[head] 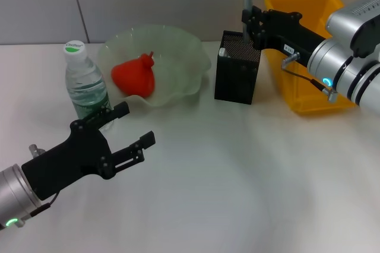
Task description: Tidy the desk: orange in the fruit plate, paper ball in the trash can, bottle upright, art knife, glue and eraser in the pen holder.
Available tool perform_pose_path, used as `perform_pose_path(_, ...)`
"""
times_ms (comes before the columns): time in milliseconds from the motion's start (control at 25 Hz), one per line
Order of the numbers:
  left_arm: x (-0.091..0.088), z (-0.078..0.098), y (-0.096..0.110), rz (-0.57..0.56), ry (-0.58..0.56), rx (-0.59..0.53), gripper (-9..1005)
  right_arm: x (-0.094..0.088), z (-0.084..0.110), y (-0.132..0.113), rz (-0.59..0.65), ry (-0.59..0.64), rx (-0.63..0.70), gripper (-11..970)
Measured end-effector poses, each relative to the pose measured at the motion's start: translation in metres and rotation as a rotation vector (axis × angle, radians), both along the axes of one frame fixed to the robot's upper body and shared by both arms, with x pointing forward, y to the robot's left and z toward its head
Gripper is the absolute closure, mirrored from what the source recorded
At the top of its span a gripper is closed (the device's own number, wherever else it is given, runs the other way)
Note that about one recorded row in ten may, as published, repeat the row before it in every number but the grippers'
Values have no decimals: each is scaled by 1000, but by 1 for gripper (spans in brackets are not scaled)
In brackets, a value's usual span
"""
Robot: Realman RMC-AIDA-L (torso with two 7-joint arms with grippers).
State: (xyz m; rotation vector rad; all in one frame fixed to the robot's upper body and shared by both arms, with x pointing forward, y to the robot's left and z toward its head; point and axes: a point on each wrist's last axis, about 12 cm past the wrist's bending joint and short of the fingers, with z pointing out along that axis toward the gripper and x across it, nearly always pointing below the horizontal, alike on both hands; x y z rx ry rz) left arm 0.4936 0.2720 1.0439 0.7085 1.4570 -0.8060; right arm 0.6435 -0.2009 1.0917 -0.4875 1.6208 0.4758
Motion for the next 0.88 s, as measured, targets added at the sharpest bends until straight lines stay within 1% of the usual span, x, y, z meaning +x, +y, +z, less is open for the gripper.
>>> perform_pose_path(640,1,1,1,4,-6,-5,168,-1,-2,-3,-16,11,0,828)
perform_pose_path(880,1,2,1,4,-8,-5,168,-1,-2,-4,-18,9,7,673)
